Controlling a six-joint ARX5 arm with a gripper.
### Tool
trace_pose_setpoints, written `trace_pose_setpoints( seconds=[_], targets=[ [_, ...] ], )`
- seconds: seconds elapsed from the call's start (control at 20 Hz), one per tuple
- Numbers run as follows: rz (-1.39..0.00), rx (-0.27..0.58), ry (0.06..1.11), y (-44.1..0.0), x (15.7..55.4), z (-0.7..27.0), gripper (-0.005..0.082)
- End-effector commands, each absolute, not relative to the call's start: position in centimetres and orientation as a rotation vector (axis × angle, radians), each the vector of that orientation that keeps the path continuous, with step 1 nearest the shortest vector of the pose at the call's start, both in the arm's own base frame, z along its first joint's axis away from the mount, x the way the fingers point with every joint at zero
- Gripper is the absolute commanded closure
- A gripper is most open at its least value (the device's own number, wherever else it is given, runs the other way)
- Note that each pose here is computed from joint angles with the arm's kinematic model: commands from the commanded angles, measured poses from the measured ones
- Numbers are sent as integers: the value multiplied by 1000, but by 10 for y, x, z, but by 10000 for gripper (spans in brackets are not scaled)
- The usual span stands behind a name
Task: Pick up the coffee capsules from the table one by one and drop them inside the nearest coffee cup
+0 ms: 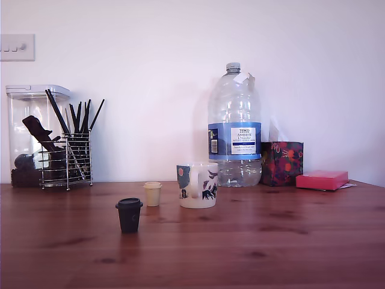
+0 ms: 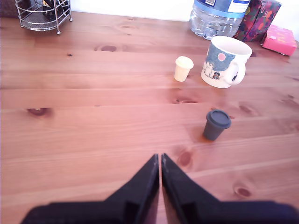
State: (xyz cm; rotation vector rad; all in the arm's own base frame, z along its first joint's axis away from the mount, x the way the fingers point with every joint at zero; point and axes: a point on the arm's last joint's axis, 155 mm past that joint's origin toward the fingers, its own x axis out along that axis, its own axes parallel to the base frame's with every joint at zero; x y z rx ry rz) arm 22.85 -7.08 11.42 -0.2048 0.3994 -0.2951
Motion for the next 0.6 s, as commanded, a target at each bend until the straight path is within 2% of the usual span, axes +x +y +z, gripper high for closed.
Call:
trace_pose_setpoints(
  seconds=[0.0, 0.35, 0.55],
  targets=[
    [-316, -216, 388, -75, 229, 114, 791],
    [-327, -218, 390, -77, 228, 114, 791],
    [-427, -231, 367, -94, 225, 124, 791]
  ],
)
